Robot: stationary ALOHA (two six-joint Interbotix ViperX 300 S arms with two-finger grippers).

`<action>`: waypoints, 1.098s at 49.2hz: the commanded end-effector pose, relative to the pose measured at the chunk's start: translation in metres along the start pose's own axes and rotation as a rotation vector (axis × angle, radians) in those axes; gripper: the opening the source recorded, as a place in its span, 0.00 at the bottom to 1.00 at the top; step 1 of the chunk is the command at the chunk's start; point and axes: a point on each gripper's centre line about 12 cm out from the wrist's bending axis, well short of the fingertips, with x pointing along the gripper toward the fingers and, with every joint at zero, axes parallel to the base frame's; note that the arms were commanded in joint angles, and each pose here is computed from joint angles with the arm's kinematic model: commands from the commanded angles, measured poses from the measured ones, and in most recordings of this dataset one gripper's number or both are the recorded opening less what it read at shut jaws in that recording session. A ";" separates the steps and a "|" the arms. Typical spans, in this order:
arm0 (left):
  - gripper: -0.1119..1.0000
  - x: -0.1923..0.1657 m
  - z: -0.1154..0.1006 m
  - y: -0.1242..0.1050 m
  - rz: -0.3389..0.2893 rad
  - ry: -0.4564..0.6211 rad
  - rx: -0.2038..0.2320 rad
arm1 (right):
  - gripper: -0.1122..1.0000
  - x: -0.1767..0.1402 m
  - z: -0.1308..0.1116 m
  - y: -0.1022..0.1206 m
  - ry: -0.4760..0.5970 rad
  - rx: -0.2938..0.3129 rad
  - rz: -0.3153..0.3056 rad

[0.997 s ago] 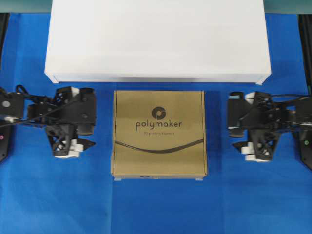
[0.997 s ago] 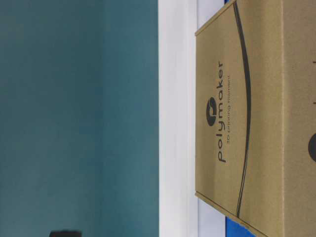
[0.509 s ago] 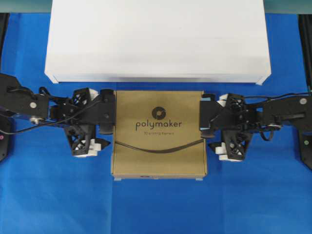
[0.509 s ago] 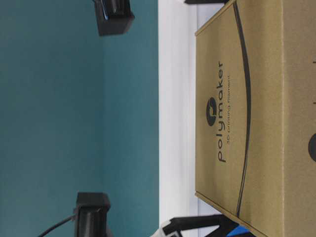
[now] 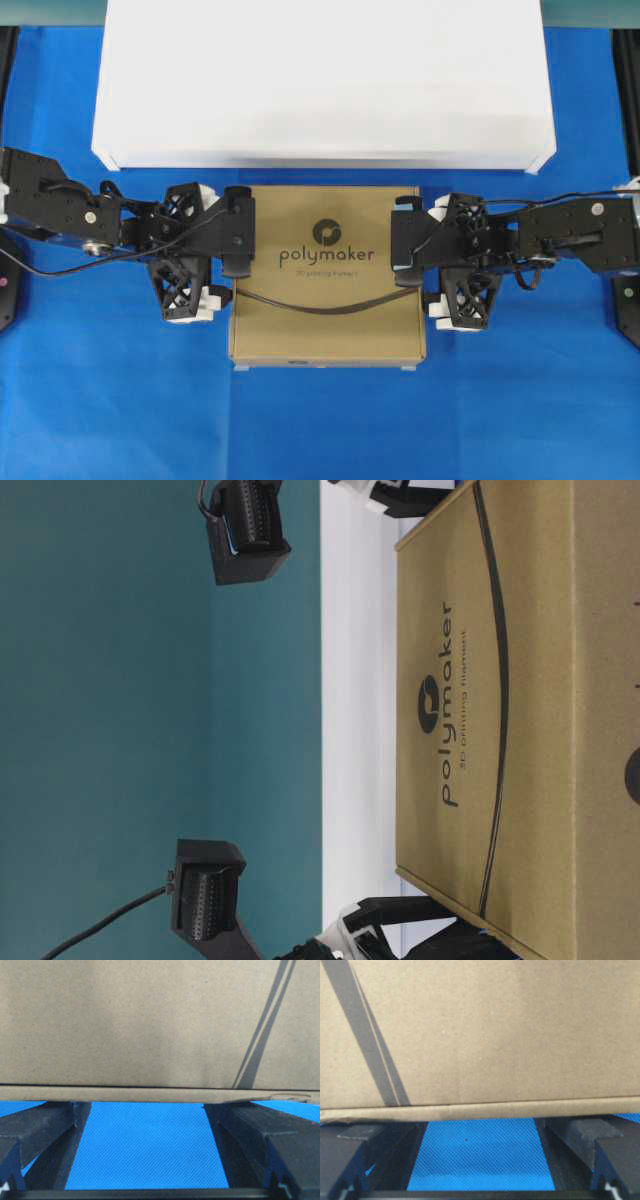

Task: Place the cardboard box on the stand after clamping it between your arms.
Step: 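Press both grippers against the box's left and right sides, then lift the clamped box and carry it back toward the white stand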

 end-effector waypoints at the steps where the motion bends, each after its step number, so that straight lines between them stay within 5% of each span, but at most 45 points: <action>1: 0.89 -0.002 0.012 0.001 0.003 -0.040 0.000 | 0.99 -0.005 0.016 -0.001 -0.058 0.007 -0.002; 17: 0.88 -0.013 0.037 0.002 0.006 -0.080 -0.001 | 0.99 -0.014 0.028 -0.001 -0.095 0.016 -0.002; 47: 0.88 -0.129 0.125 0.009 0.029 -0.136 -0.013 | 0.99 -0.144 0.091 -0.003 -0.118 0.018 -0.003; 54: 0.88 -0.141 0.130 0.010 0.031 -0.110 -0.012 | 0.99 -0.154 0.097 -0.003 -0.112 0.018 -0.001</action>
